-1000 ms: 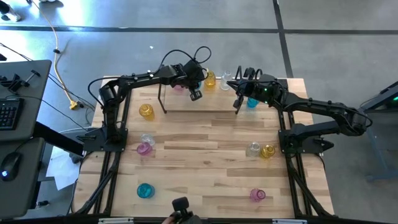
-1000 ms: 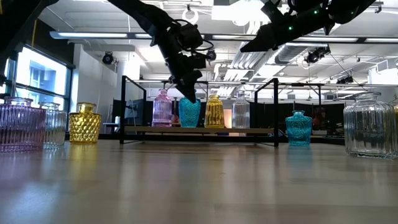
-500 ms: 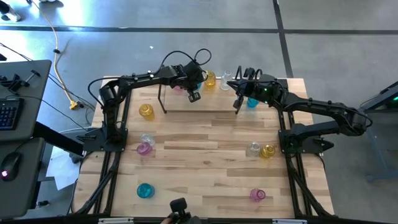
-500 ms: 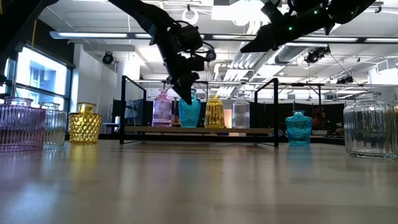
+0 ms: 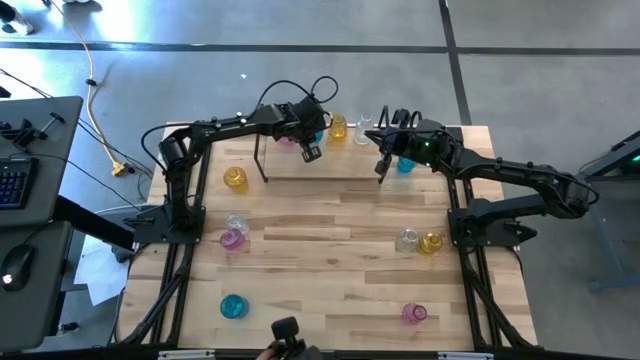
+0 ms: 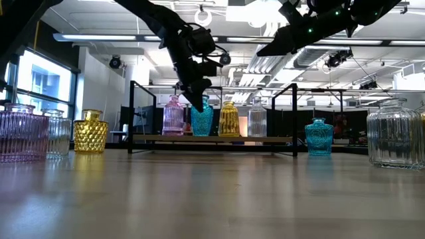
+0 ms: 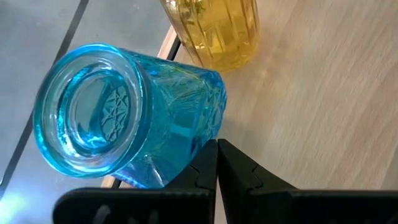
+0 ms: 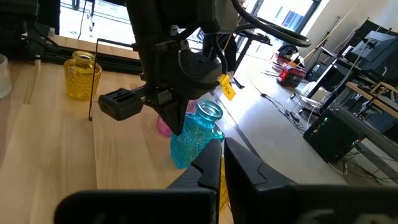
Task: Sort vases onto shelf
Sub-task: Adjust the blue vase on the shelf, then put the right transparent vase on the shelf aligned with the transparent vase
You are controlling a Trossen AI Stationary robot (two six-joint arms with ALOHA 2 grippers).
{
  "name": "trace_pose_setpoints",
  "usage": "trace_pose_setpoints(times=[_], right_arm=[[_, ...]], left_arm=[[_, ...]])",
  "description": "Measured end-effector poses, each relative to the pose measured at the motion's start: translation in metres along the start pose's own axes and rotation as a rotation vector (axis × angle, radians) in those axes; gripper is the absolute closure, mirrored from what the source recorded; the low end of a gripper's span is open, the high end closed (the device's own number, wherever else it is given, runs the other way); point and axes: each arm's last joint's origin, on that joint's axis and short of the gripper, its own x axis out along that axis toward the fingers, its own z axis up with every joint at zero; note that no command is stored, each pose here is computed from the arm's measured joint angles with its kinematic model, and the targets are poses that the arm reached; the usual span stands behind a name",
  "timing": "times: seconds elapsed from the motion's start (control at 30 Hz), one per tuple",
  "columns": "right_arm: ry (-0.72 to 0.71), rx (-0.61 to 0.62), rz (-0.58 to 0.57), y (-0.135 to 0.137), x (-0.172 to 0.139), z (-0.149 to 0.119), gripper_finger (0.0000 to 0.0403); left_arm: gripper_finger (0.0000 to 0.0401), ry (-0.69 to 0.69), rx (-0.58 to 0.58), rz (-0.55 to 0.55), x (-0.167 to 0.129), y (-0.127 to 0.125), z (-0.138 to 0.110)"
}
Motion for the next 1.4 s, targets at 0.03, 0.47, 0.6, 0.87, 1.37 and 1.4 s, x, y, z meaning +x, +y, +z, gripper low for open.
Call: trace_pose_setpoints(times=[0.03,0.47,0.6,0.87,1.37,1.4], right_arm=[[0.000,0.000,0.000,0.000,0.000,0.000,0.0401],[0.015,-0.019,0.007,0.001,0.000,-0.001,0.0401],[0.021,-0.019,0.009,0.001,0.000,-0.002,0.0401],[0.009,-0.018,0.008,0.001,0.000,-0.001,0.0401],[-0.061,0.033,0.130,0.004,0.000,0.002,0.0401],[-0.064,0.039,0.137,0.004,0.000,0.003,0.0401]], left_arm=[[0.0401,0.000,0.000,0.000,0.000,0.000,0.000],[0.0401,-0.154,-0.007,-0.200,-0.020,-0.040,0.008],[0.0401,-0.230,0.002,-0.280,-0.017,-0.065,-0.006],[0.0401,-0.463,-0.015,-0.315,-0.043,-0.093,-0.044],[0.0401,-0.761,-0.108,-0.331,-0.093,-0.100,-0.135],[0.0401,-0.775,-0.111,-0.332,-0.094,-0.099,-0.142]])
